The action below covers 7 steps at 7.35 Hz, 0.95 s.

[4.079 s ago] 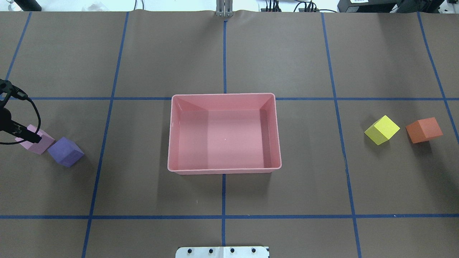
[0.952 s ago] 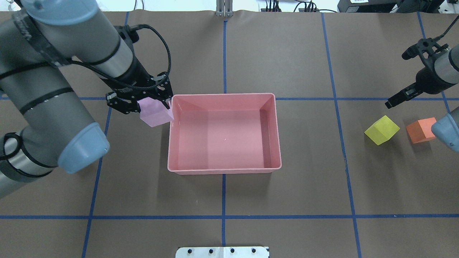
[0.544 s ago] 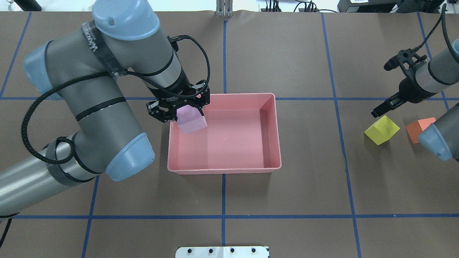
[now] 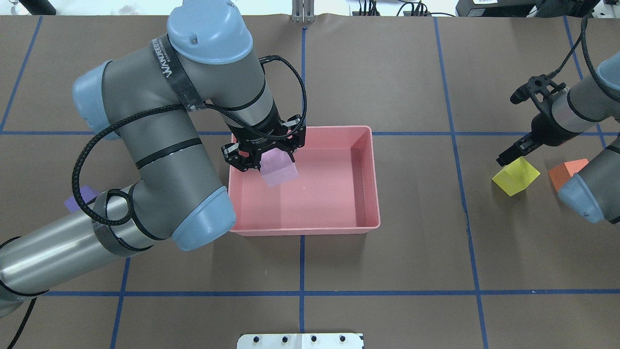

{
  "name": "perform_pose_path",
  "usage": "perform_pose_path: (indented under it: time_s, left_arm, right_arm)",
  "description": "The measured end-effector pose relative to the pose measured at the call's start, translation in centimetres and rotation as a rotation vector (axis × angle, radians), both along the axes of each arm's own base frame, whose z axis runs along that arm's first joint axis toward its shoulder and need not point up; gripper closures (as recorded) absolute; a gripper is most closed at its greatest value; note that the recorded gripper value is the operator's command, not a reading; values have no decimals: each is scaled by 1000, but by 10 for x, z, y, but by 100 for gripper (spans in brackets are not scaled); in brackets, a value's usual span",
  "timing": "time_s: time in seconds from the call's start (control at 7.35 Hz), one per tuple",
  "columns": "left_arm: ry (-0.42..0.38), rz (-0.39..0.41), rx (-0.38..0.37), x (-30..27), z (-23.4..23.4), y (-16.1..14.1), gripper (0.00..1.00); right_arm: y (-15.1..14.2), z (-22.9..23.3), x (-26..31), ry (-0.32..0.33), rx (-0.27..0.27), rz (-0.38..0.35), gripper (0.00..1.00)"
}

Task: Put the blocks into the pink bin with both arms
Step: 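Drop pink cube into bin with left gripper while right grasps yellow cube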

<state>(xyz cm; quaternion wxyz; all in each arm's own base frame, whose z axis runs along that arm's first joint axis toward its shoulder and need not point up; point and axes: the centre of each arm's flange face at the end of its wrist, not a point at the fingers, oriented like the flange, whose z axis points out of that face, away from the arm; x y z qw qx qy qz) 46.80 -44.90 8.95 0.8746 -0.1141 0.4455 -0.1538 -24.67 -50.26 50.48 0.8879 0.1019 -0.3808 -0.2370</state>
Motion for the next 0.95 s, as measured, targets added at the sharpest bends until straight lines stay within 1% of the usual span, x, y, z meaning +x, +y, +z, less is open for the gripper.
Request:
perform_pose_path:
  time_s: [0.54, 0.95]
  left_arm:
    - [2, 20, 0, 15, -8, 7, 100]
    - [10, 38, 7, 32, -5, 9, 100]
  right_arm:
    - [7, 21, -4, 24, -36, -14, 0]
    - [14, 36, -4, 40, -60, -21, 0]
